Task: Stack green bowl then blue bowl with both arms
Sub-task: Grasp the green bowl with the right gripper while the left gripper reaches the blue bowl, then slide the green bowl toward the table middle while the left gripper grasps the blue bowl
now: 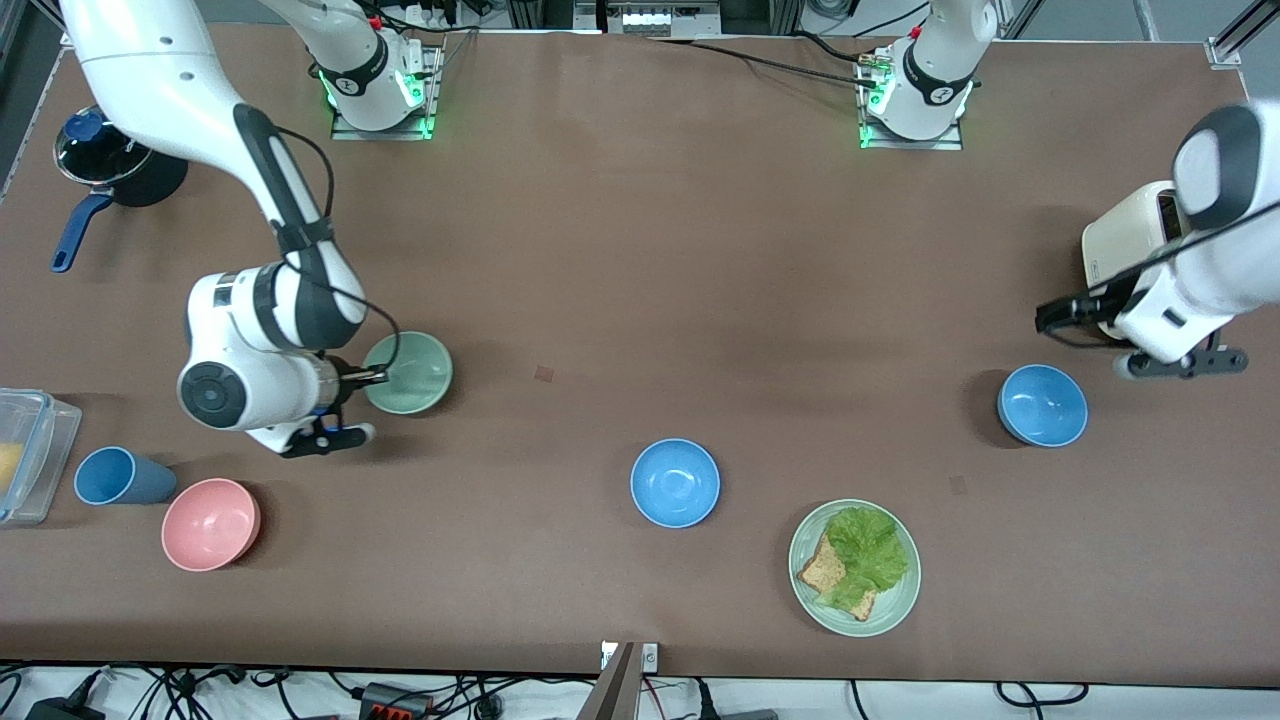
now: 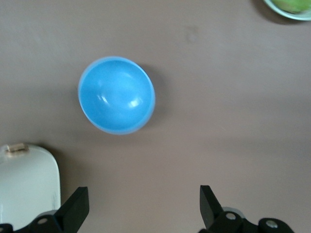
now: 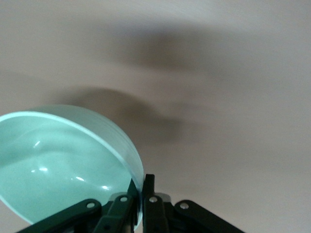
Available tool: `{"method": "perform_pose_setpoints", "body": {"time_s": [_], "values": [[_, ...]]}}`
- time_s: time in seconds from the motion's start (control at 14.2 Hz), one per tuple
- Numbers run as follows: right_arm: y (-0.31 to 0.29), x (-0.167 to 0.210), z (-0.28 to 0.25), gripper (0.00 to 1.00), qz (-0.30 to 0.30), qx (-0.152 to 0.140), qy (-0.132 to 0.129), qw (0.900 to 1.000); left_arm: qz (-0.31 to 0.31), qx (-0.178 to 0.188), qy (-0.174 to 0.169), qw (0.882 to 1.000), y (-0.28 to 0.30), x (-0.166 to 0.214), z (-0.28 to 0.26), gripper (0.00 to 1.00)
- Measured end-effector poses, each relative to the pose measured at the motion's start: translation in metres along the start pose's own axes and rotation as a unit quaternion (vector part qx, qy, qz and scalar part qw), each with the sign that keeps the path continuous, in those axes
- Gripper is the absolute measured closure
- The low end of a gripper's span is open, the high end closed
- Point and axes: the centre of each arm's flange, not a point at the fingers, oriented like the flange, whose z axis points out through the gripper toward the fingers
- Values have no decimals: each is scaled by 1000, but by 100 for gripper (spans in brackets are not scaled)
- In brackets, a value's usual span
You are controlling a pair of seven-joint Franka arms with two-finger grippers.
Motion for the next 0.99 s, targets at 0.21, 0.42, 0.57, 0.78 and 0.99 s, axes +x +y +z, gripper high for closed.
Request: {"method": "perform_pose_setpoints", "body": {"time_s": [0.21,0.42,0.57,0.78,0.99], "values": [[-110,-8,-16,95,5,13,11,1000,11,13,18,1000,-25,4,58,0],[-207,-25,11,95,10,2,16,1000,16,15,23,999,-67,14,107,0],[-253,-33,35,95,25,0,22,999,21,9,21,1000,-89,21,128,0],[-291,-36,61,95,45,16,22,999,29,2,24,999,-109,34,145,2],[-315,-33,81,95,59,38,27,997,37,-3,25,999,-110,39,163,7]]}}
